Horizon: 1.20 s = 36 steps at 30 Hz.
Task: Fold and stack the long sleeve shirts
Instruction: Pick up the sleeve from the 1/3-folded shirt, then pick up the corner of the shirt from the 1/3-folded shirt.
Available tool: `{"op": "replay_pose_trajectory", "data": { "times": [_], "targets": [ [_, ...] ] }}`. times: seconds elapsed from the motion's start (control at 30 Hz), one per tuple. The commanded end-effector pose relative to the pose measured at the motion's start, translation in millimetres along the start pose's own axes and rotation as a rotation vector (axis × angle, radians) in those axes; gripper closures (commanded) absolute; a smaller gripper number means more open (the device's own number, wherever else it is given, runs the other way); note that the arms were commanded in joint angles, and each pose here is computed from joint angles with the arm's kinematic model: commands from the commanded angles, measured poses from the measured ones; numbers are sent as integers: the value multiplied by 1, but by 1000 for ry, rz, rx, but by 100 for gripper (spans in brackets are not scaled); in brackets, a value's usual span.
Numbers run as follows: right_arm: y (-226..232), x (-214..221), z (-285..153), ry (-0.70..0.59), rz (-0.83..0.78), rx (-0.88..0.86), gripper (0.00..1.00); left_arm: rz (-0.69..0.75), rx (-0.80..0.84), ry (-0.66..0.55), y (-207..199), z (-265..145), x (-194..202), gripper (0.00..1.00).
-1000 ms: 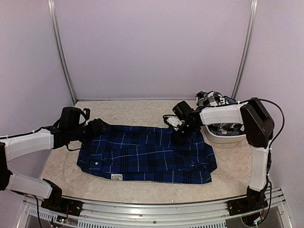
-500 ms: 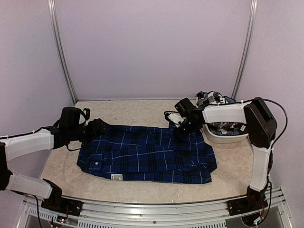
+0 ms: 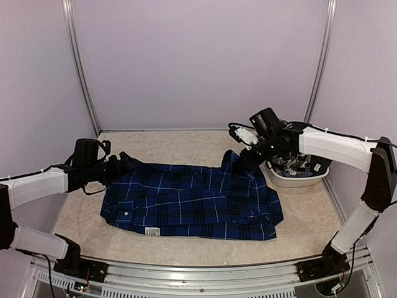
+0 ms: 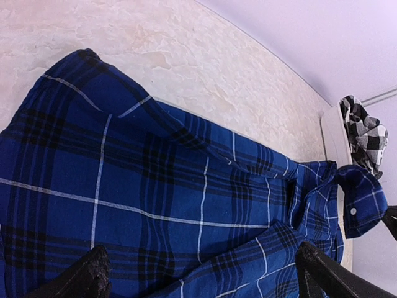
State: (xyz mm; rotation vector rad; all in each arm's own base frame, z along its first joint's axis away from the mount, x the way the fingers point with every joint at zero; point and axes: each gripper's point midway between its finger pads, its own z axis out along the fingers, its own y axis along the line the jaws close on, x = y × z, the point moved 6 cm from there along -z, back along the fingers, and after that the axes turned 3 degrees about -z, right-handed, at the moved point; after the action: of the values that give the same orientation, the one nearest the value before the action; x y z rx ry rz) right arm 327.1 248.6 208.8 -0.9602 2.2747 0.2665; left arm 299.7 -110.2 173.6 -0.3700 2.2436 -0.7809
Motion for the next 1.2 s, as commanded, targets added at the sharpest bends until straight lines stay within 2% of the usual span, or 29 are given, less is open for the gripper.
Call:
{"op": "replay_pose_trajectory", "data": {
  "times": [0.0, 0.37, 0.6, 0.73, 0.87, 1.03, 1.17],
  "targets": [
    [-3, 0, -54, -23, 60, 38, 100, -11, 63, 4, 1, 5, -11, 1],
    [2, -33, -162, -233, 39, 31, 100, -51, 24, -10, 2, 34, -40, 1],
    [3, -45, -201, -325, 14, 39, 100, -78, -15, 55, 12, 69, -49, 5],
    [-4, -46, -219, -342, 24, 104, 100, -42, -72, 80, 22, 82, -52, 7],
    [-12, -43, -232, -327, 46, 177, 100, 58, -92, 32, 18, 78, -60, 9],
    [-18, -43, -243, -314, 56, 229, 100, 312, -148, -71, -7, 57, -73, 8],
    [-17, -48, -244, -323, 45, 219, 100, 476, -138, -66, -25, 54, -75, 7]
  ]
}}
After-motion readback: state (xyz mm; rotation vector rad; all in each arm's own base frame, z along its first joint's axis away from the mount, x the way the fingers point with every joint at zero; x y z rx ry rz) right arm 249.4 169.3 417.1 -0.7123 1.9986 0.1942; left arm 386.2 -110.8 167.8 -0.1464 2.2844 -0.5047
